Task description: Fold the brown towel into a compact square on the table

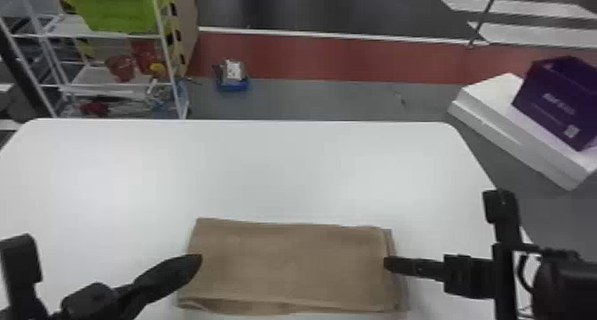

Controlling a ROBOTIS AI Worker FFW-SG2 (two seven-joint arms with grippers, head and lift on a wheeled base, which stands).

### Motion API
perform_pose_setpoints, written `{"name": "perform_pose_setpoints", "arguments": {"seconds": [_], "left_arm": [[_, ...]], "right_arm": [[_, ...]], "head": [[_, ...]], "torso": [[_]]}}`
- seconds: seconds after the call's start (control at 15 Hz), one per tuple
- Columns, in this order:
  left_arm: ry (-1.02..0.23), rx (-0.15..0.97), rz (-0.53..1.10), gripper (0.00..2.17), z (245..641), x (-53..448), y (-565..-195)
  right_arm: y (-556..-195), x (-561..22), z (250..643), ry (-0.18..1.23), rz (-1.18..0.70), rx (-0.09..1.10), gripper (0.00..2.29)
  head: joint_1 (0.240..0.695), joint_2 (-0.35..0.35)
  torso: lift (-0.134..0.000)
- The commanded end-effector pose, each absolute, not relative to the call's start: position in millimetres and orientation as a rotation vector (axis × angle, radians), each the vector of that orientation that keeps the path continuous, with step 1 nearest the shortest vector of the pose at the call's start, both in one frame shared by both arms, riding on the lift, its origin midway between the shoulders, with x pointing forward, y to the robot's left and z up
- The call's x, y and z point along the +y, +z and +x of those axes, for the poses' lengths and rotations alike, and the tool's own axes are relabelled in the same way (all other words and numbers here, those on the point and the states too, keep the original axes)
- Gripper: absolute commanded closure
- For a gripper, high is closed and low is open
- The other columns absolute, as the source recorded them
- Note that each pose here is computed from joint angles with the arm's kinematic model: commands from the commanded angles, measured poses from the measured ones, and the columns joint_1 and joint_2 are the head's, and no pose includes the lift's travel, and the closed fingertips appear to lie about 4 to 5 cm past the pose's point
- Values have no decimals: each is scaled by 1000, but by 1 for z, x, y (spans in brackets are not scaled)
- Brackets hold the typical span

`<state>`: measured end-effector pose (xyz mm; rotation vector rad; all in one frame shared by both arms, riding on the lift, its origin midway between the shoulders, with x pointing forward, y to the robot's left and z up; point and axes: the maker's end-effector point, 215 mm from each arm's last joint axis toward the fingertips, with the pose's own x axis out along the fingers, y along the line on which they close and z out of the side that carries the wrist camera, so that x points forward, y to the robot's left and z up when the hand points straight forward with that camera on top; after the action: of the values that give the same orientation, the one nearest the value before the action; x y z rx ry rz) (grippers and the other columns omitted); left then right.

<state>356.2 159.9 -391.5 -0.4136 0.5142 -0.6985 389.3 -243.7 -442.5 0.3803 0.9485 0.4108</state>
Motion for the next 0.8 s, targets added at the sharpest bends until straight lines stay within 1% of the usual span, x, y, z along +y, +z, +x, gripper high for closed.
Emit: {"name": "perform_pose_setpoints", "arguments": {"seconds": [0.0,0.07,0.13,0.27,0.33,0.4,0.6,0.73], "left_arm": [[-708,538,-405,1932,365,148,-406],[-700,554,-383,1932,370,145,-417],[-689,553,-345,1932,376,144,-427],[-667,561,-294,1932,382,147,-443],[-653,557,-255,1932,385,153,-448],[-649,562,-235,1932,384,155,-450],[-635,577,-213,1932,381,160,-456],[-633,580,-208,1932,378,162,-457]], "right_arm": [[-443,-248,388,408,387,951,755],[-442,-250,388,407,390,948,876],[-443,-250,385,411,396,953,940],[-441,-253,384,412,405,946,944],[-439,-254,385,418,409,943,1065],[-440,-255,384,417,408,945,1116],[-438,-253,387,426,411,939,1119],[-432,-246,389,459,428,922,1119]], "head": [[695,-121],[695,-137],[695,-143],[695,-152],[695,-154],[695,-152],[695,-147],[695,-142]], "torso": [[-124],[-124],[-124],[-124],[-124],[-124],[-124],[-124]]}}
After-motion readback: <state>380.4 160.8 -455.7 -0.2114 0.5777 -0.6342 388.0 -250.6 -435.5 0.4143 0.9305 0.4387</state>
